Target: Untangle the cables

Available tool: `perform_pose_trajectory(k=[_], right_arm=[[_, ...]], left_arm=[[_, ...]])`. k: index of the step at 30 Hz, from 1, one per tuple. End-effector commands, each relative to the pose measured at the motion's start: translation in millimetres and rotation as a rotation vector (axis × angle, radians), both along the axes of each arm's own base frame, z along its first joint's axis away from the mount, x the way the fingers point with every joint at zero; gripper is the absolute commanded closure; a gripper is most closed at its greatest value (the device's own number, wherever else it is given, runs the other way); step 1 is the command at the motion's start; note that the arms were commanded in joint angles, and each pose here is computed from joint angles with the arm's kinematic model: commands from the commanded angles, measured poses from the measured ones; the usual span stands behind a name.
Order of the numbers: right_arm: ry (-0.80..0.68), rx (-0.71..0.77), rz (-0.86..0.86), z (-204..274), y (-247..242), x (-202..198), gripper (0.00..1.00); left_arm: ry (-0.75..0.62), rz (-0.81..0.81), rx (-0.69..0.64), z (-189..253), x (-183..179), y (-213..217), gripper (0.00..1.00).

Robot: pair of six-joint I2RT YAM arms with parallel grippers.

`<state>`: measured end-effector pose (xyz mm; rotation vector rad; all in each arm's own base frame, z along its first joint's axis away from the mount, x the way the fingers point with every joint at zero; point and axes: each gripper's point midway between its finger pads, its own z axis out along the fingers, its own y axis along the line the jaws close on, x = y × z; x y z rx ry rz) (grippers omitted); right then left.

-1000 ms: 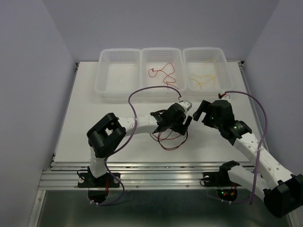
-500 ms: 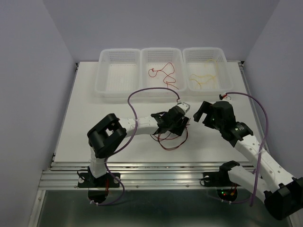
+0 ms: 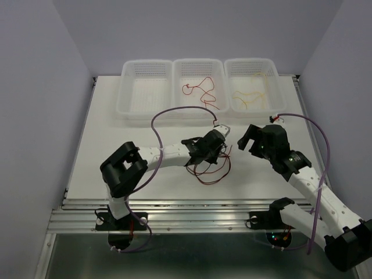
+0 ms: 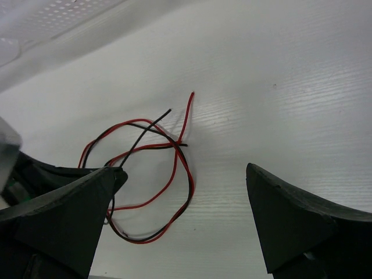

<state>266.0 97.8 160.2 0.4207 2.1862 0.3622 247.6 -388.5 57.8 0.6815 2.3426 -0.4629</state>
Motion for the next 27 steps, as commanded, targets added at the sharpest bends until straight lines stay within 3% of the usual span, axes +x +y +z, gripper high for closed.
perform_pose_trajectory(k=[1,13,18,23,27], right_arm=[[-0.019,-0.001,0.040,3.0,3.3,-2.8,0.00],[-0.155,0.207,0.380,40.8,63.7,-20.0,0.00],[-0.277,0.241,0.651,57.7,95.2,-33.4,0.00],[-0.349,0.324,1.003,80.1,140.7,-64.9,0.00],[-0.394,0.331,1.123,73.7,164.6,-75.3,0.00]], left_arm=[[-0.116,0.069,-0.155,82.6,10.4,-1.3,1.00],[-0.317,0.200,-0.455,247.4,12.4,34.6,1.00],[-0.416,0.271,-0.613,330.8,12.3,56.6,1.00],[-0.469,0.324,-0.679,370.5,12.5,73.2,1.00],[-0.457,0.327,-0.710,380.7,9.3,75.4,1.00]])
